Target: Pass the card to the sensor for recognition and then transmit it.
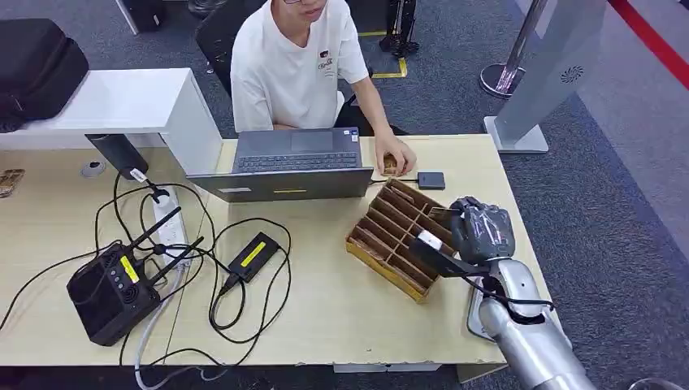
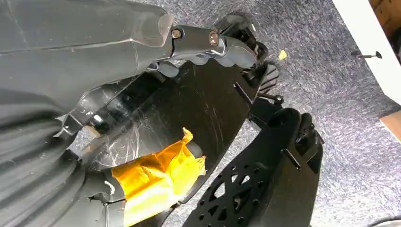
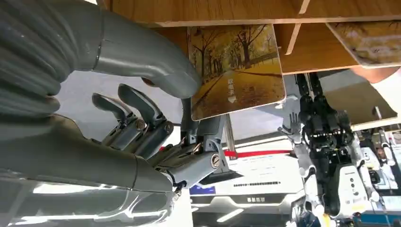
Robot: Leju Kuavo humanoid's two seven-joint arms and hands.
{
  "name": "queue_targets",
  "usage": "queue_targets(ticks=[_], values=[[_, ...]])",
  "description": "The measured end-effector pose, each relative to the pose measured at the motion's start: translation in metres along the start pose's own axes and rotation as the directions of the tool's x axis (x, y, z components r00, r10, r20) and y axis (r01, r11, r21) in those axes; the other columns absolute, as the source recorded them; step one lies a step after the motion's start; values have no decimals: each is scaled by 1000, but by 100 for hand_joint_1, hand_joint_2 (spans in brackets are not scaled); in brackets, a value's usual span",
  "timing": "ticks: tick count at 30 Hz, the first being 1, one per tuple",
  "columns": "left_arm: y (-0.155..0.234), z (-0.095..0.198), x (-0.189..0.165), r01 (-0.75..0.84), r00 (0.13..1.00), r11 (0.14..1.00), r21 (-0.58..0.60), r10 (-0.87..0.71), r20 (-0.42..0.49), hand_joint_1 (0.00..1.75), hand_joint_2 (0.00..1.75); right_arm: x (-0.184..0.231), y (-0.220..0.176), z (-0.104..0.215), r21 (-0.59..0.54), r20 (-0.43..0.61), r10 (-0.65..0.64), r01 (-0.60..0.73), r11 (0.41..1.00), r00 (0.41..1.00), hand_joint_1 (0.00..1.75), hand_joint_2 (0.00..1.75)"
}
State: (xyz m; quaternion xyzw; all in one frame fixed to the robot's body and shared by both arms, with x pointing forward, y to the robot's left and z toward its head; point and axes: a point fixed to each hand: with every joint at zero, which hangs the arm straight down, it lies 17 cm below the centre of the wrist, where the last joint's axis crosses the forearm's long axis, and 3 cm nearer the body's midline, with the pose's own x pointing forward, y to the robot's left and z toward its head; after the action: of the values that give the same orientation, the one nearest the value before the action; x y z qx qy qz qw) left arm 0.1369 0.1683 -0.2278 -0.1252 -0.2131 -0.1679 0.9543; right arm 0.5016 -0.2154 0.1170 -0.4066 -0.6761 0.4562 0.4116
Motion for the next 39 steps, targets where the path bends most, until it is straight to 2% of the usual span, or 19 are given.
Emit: queue_targets(ticks=[27, 39], values=[[9, -1, 4, 43, 999, 997, 62, -43, -4, 0, 175, -2, 2, 1, 10, -12, -1, 1, 1000, 1000, 175, 175], [3, -1, 3, 56, 998, 998, 35, -55, -11, 0, 175, 2, -1, -2, -7, -13, -36, 36, 999, 999, 175, 175]])
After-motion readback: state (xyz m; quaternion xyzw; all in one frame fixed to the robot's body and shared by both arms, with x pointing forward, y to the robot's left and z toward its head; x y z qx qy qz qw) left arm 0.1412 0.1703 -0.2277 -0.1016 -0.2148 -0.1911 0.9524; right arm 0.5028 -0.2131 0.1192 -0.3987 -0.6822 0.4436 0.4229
